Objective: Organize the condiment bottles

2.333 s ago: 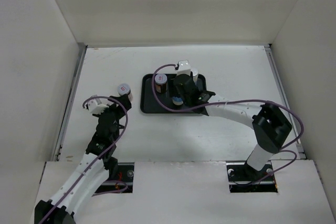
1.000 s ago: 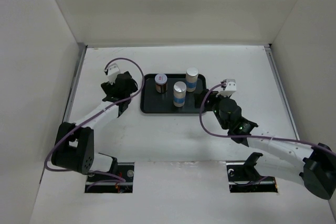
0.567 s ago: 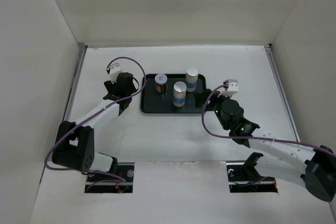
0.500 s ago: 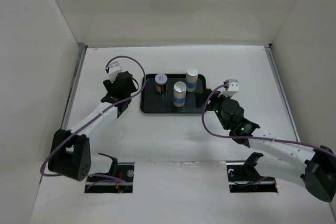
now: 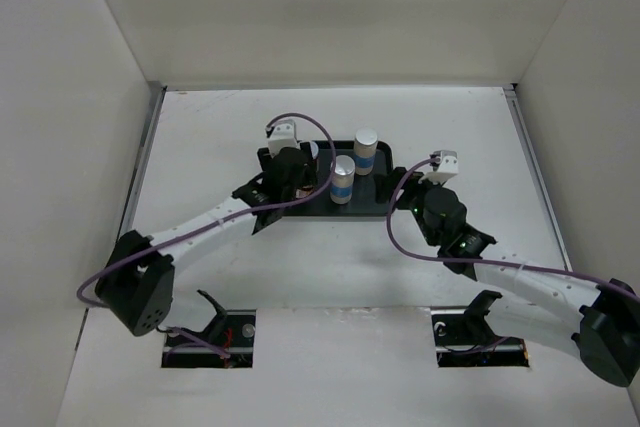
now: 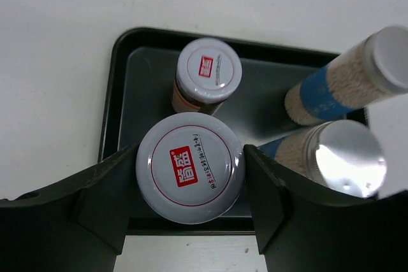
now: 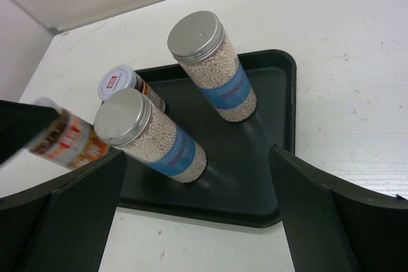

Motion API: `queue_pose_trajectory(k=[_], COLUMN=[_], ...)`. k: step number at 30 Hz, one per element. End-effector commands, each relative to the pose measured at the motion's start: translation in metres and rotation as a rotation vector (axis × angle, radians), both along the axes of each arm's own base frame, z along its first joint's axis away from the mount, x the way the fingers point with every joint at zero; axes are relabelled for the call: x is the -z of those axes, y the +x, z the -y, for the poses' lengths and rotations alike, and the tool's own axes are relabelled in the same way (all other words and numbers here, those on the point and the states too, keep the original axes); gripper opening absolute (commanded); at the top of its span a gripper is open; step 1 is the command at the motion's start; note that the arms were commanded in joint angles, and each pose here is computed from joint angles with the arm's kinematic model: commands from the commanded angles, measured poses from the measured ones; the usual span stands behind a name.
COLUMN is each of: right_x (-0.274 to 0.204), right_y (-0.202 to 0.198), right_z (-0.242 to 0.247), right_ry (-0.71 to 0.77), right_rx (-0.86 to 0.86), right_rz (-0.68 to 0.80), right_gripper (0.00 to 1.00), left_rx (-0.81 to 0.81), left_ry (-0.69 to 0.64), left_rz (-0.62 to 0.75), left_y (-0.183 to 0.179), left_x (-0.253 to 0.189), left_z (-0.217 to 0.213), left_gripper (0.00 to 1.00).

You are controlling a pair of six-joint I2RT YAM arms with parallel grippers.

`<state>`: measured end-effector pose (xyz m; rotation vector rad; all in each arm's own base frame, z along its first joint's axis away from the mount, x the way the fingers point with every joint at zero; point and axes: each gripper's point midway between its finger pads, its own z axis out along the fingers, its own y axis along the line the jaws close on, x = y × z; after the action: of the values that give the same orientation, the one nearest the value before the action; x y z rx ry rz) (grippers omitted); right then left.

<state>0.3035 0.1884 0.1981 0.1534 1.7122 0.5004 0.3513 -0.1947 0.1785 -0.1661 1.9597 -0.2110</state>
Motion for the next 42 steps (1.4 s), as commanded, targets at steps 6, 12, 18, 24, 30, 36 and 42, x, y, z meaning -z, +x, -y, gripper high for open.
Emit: queue_pose_trajectory(k=[6, 12, 18, 24, 30, 36, 42], right_x=[-0.016, -0.016, -0.016, -0.013, -0.007, -0.01, -0.015], right_y=[0.002, 0.002, 0.002, 0.004, 0.008, 0.008, 0.007], right_z=[0.005, 0.005, 0.005, 0.012, 0.024, 0.039, 0.055], right_ry=[0.059, 0.056, 0.056, 0.048, 0.006, 0.002, 0.014], right_rx=[0.016, 0.016, 0.017, 0.046, 0.117, 0.181, 0.22], right_rz=[0.048, 0.047, 0.048, 0.043, 0.022, 0.031, 0.037], right_gripper=[1.0, 1.0, 1.0, 1.0, 1.0, 1.0, 1.0], left_rx=[-0.03, -0.041, -0.057, -0.074, -0.045, 0.011, 0.021], left_ry=[-0.07, -0.035, -0.042, -0.081, -0.185, -0.306, -0.368], left_rz=[0.061, 0.041, 0.079, 0.178, 0.178, 0.06, 0.035], left_y=[0.031, 0.029, 0.021, 0.012, -0.014, -0.051, -0.075], left_x=[0.0, 0.024, 0.008, -0.043, -0.057, -0.04, -0.033], left_z=[0.023, 0.02, 0.007, -0.017, -0.037, -0.043, -0.047], left_gripper=[0.4, 0.5, 1.0, 1.0, 1.0, 1.0, 1.0])
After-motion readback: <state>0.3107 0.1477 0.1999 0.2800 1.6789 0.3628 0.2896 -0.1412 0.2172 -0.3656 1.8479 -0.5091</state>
